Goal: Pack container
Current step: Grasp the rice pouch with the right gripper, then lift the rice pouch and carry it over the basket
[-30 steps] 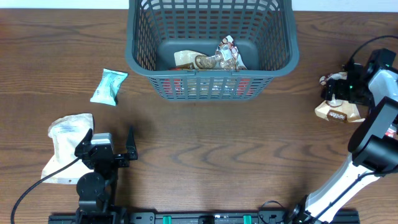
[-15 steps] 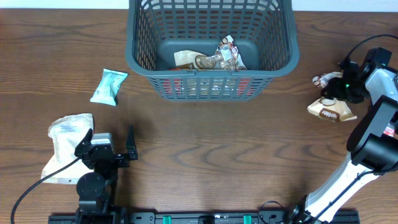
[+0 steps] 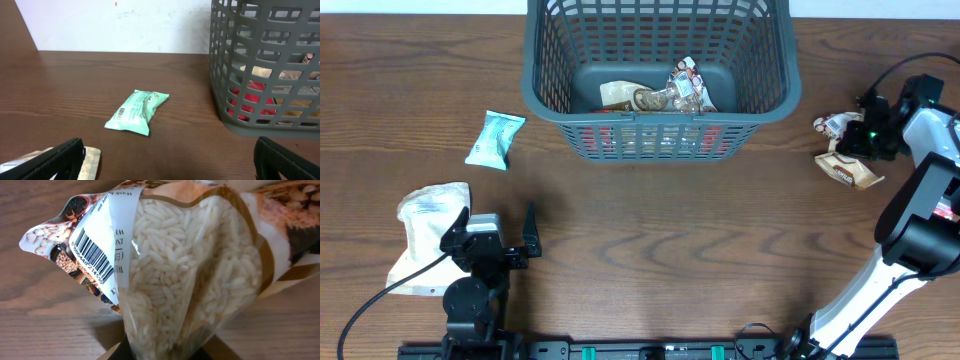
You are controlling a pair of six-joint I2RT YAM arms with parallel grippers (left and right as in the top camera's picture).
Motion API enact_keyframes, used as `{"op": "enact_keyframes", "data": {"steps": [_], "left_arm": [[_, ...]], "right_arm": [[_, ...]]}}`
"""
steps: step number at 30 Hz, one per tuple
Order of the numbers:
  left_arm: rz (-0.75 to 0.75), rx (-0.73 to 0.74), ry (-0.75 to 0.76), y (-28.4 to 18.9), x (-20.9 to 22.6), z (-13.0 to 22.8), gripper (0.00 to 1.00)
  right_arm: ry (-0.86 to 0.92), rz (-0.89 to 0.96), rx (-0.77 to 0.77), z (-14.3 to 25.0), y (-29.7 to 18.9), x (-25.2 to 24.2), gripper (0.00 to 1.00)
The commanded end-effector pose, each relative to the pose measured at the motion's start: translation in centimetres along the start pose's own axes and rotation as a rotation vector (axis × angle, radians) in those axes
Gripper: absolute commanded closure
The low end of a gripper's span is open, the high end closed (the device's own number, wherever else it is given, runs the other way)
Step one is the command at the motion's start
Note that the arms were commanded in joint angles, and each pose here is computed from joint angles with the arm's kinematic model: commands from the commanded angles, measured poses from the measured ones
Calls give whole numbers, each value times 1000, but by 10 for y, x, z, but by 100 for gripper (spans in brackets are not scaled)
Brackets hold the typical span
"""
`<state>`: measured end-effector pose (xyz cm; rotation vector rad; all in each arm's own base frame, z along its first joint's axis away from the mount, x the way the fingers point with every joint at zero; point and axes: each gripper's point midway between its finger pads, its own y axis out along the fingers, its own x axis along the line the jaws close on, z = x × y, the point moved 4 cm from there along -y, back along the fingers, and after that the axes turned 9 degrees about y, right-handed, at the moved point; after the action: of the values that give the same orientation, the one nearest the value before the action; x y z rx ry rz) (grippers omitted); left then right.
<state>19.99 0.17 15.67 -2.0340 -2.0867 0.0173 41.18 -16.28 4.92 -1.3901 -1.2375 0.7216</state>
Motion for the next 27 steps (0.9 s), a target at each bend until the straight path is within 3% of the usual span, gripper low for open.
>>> {"op": "enact_keyframes", "data": {"steps": [1, 9, 15, 21, 27], "left_arm": [[1, 29, -2, 3, -2, 13, 1], [1, 29, -2, 3, -2, 13, 1], [1, 29, -2, 3, -2, 13, 1], [1, 29, -2, 3, -2, 13, 1], [1, 29, -2, 3, -2, 13, 1]], "right_arm": [[-21, -28, -51, -9, -17, 18, 99], [-34, -14, -242, -34, -80, 31, 99], [-53, -24, -584, -69, -177, 59, 99], [-319, -129, -946, -75, -287, 141, 99], [-769, -241, -1113, -43, -334, 236, 99]]}}
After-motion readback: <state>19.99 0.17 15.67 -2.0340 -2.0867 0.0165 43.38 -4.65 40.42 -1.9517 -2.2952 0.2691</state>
